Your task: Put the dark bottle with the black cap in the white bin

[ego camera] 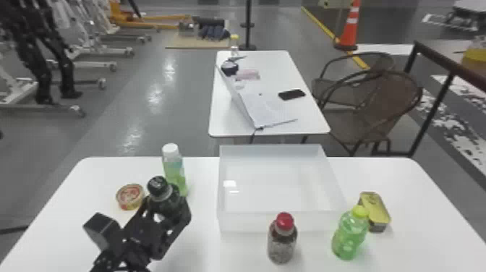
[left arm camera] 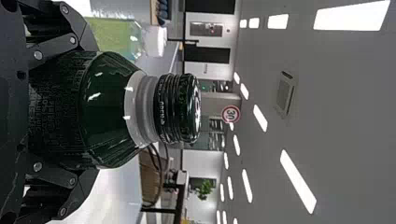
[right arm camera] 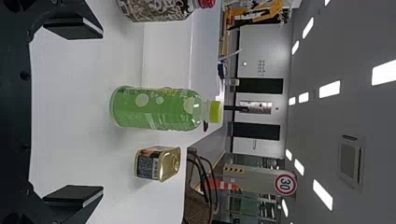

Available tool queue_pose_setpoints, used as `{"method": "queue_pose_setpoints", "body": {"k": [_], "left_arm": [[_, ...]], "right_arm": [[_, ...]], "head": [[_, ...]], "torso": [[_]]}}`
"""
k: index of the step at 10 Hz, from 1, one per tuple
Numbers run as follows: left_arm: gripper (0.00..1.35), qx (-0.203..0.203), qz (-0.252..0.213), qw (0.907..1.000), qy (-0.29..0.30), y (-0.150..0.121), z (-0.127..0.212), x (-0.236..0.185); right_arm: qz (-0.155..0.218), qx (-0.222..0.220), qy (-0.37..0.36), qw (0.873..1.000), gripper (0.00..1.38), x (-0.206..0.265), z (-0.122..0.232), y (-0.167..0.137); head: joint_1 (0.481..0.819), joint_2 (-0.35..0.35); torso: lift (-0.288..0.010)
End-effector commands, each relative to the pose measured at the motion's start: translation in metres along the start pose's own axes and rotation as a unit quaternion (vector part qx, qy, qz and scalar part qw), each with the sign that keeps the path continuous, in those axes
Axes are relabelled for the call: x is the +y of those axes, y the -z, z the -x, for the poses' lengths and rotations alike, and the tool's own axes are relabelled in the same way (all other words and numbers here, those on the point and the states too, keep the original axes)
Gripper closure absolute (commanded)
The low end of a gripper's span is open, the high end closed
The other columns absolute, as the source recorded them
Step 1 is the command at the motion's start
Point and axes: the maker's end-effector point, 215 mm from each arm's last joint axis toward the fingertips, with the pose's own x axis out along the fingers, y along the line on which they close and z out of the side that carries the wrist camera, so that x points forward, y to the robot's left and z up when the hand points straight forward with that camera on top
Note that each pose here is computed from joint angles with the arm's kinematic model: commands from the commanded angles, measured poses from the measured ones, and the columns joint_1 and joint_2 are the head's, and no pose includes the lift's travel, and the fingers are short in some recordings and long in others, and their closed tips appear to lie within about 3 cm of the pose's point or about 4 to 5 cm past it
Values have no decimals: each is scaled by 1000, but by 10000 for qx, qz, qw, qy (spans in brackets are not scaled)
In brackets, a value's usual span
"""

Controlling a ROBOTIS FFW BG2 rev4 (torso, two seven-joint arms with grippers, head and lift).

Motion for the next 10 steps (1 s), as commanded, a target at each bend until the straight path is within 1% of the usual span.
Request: {"method": "queue_pose_setpoints", "body": {"k": [1, 2, 3, 4, 5, 6, 8, 10], "left_arm": [[993, -252, 192, 9983, 487, -32, -38, -21], [993, -321, 88, 9955, 886, -47, -64, -39], [993, -371, 117, 9924, 1171, -51, -86, -55], [993, -342, 215, 9901, 1344, -46, -102, -70], [993, -262, 299, 9884, 1463, -35, -113, -84], [993, -86, 377, 9859, 1627, -17, -119, -100], [993, 180, 493, 9808, 1877, 11, -124, -122], [993, 333, 501, 9768, 2054, 24, -128, -138]], "right_arm": [[-4, -10, -7, 10000, 119, 0, -2, 0], [-3, -18, -14, 10000, 119, 0, -3, -1], [-24, -24, -28, 10000, 119, 2, -4, -1], [-34, -24, -31, 10000, 119, 2, -4, 0], [-42, -54, -28, 10000, 119, 2, -5, -2], [-49, -54, -25, 10000, 119, 2, -5, -1], [-62, -77, -17, 9999, 119, 2, -6, -2], [-75, -91, -9, 9999, 119, 2, -7, -3]], "head": [[549, 0], [549, 0], [549, 0], [549, 0], [549, 0], [549, 0], [549, 0], [549, 0]], "torso": [[-100], [-100], [-100], [-100], [-100], [-100], [-100], [-100]]}}
